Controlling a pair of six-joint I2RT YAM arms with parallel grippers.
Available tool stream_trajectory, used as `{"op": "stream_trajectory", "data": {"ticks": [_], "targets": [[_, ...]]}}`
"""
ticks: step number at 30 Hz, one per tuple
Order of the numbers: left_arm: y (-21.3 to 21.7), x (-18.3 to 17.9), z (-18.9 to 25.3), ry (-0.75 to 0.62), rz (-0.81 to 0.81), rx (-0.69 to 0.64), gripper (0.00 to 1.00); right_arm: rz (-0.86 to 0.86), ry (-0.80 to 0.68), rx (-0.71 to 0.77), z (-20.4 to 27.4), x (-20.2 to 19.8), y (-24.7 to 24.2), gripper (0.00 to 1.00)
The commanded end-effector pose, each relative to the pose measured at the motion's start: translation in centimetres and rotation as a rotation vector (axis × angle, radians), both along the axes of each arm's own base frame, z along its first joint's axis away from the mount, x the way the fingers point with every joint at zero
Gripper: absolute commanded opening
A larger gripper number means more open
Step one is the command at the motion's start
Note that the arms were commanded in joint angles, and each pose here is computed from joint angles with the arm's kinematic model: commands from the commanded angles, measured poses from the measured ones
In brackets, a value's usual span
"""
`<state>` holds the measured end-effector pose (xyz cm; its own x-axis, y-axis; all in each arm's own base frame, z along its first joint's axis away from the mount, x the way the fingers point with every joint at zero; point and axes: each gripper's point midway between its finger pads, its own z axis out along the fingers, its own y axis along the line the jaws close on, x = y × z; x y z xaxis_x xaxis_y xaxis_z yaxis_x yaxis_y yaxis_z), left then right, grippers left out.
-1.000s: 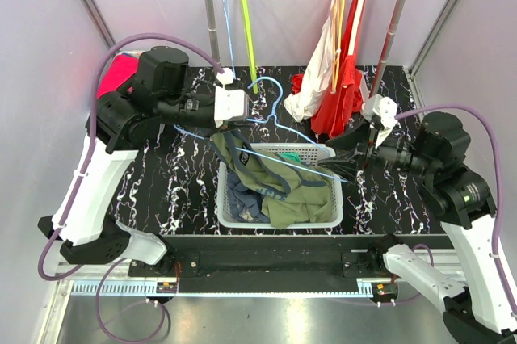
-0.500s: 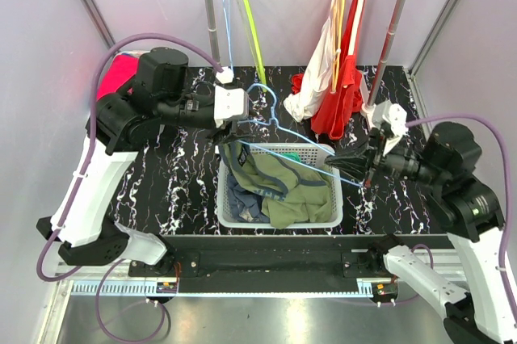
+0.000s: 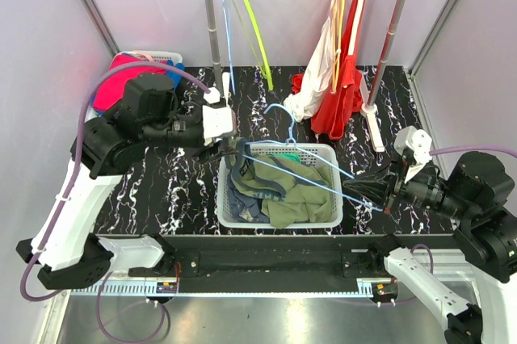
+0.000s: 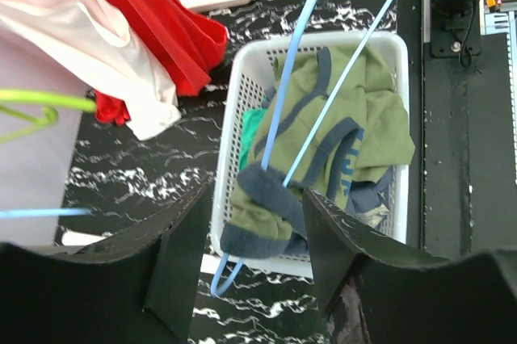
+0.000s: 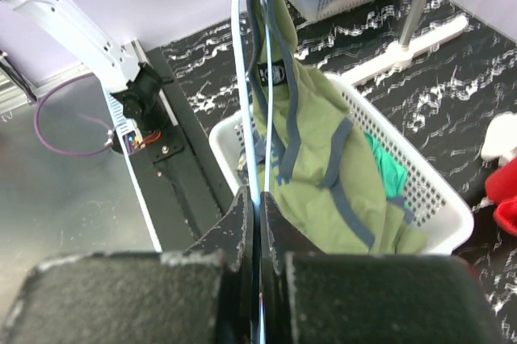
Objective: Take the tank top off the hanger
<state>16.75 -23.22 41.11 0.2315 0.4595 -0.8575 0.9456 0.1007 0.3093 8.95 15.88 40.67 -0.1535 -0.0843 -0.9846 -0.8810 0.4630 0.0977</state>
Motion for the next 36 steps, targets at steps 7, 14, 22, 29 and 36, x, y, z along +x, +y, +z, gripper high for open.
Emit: {"op": "stream_trajectory", "data": {"ticks": [7, 14, 22, 29, 36], "targets": [[-0.1, 1.6, -6.2, 0.093, 0.08, 0.049, 0.56, -0.076, 0.077, -0.025, -0.2, -2.0, -1.9, 0.0], [0.4, 2.4, -9.6, 0.118, 0.122, 0.087, 0.42, -0.155, 0.064, -0.037, 0.3, -2.9, -3.5, 0.0], [0.6, 3.3, -11.9, 0.122, 0.149, 0.124, 0.0, -0.278, -0.046, -0.025, 2.3, -3.3, -6.0, 0.0], [1.3, 5.6, -9.0, 0.034, 0.255, 0.1, 0.0, -0.442, -0.171, 0.025, 5.5, -2.3, -8.5, 0.0], [-1.0, 4.3, -9.9, 0.123, 0.173, 0.076, 0.07, -0.566, -0.236, 0.126, 9.5, 2.3, -8.6, 0.0]]}}
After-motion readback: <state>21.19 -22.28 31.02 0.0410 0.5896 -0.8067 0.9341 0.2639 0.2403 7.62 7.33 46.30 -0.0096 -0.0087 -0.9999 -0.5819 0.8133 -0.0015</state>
